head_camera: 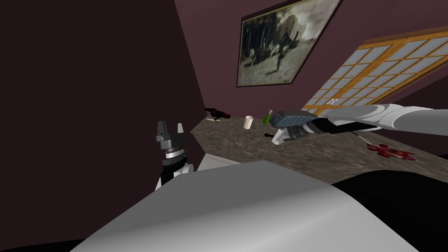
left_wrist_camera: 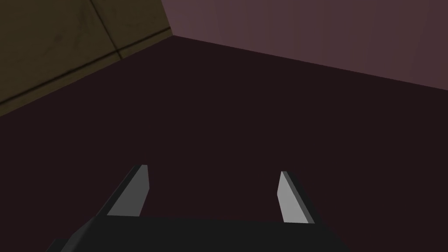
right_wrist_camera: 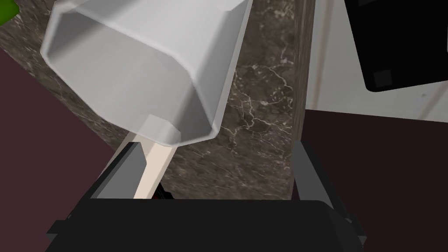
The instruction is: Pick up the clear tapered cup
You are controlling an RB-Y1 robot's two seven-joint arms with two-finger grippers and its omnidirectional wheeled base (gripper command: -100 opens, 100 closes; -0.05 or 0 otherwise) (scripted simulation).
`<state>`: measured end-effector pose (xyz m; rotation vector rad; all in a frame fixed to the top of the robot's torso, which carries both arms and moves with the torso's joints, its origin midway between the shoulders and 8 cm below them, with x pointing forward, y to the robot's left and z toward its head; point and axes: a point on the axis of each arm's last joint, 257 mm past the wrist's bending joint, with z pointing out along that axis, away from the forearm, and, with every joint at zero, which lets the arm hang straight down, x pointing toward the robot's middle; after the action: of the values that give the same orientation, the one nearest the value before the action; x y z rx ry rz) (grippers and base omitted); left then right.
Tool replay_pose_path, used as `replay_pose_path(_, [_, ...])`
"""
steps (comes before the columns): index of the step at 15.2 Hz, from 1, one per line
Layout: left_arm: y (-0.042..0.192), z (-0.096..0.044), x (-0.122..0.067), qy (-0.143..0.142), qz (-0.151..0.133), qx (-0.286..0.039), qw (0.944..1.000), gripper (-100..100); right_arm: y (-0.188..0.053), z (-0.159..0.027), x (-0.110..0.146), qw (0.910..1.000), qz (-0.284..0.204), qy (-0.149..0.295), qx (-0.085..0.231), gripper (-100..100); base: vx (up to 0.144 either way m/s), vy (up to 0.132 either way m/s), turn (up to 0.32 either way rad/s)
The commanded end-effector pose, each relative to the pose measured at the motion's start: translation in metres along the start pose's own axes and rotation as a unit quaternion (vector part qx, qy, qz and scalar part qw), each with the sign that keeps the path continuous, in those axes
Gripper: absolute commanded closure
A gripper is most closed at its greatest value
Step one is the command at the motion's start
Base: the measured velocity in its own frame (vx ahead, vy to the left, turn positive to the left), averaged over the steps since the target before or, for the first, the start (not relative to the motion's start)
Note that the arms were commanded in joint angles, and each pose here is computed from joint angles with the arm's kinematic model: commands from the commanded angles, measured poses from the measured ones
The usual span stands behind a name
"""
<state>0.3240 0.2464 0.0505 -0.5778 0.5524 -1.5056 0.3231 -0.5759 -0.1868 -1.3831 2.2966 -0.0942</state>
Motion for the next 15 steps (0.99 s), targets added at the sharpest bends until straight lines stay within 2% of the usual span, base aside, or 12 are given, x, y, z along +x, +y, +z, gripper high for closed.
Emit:
replay_pose_path(1, [0.000,0.000,0.000,0.000,0.000,0.000,1.0000,0,0.004,-0.007,0.016,0.9995,-0.009,0.029,-0.013,-100,0.049,0.016,0.113])
replay_pose_path(2, [0.000,0.000,0.000,0.000,0.000,0.000,1.0000,0,-0.003,-0.009,0.008,0.9996,-0.014,0.023,-0.005,-100,0.037,0.010,0.037])
replay_pose_path(3, [0.000,0.000,0.000,0.000,0.000,0.000,1.0000,0,0.004,-0.007,0.016,0.9995,-0.008,0.029,-0.013,-100,0.022,0.004,-0.004])
replay_pose_path(4, [0.000,0.000,0.000,0.000,0.000,0.000,1.0000,0,0.011,-0.011,0.033,0.9979,-0.015,0.057,-0.028,-100,0.027,0.010,0.048])
replay_pose_path(6, [0.000,0.000,0.000,0.000,0.000,0.000,1.0000,0,0.011,-0.011,0.033,0.9979,-0.015,0.057,-0.028,-100,0.027,0.009,0.046])
replay_pose_path(7, [0.000,0.000,0.000,0.000,0.000,0.000,1.0000,0,0.017,-0.016,0.048,0.9956,-0.021,0.081,-0.041,-100,0.024,0.008,0.056])
replay_pose_path(9, [0.000,0.000,0.000,0.000,0.000,0.000,1.0000,0,0.009,-0.018,0.042,0.9960,-0.028,0.078,-0.034,-100,0.025,0.005,0.037])
replay_pose_path(10, [0.000,0.000,0.000,0.000,0.000,0.000,1.0000,0,0.017,-0.016,0.048,0.9956,-0.021,0.081,-0.041,-100,0.014,0.000,0.000])
replay_pose_path(11, [0.000,0.000,0.000,0.000,0.000,0.000,1.0000,0,0.023,-0.021,0.061,0.9929,-0.025,0.102,-0.055,-100,0.022,0.003,0.045])
replay_pose_path(13, [0.000,0.000,0.000,0.000,0.000,0.000,1.0000,0,0.021,-0.018,0.049,0.9958,-0.004,0.079,-0.047,-100,0.024,0.004,0.041])
replay_pose_path(15, [0.000,0.000,0.000,0.000,0.000,0.000,1.0000,0,0.023,-0.020,0.057,0.9940,-0.018,0.094,-0.052,-100,0.006,0.002,-0.001])
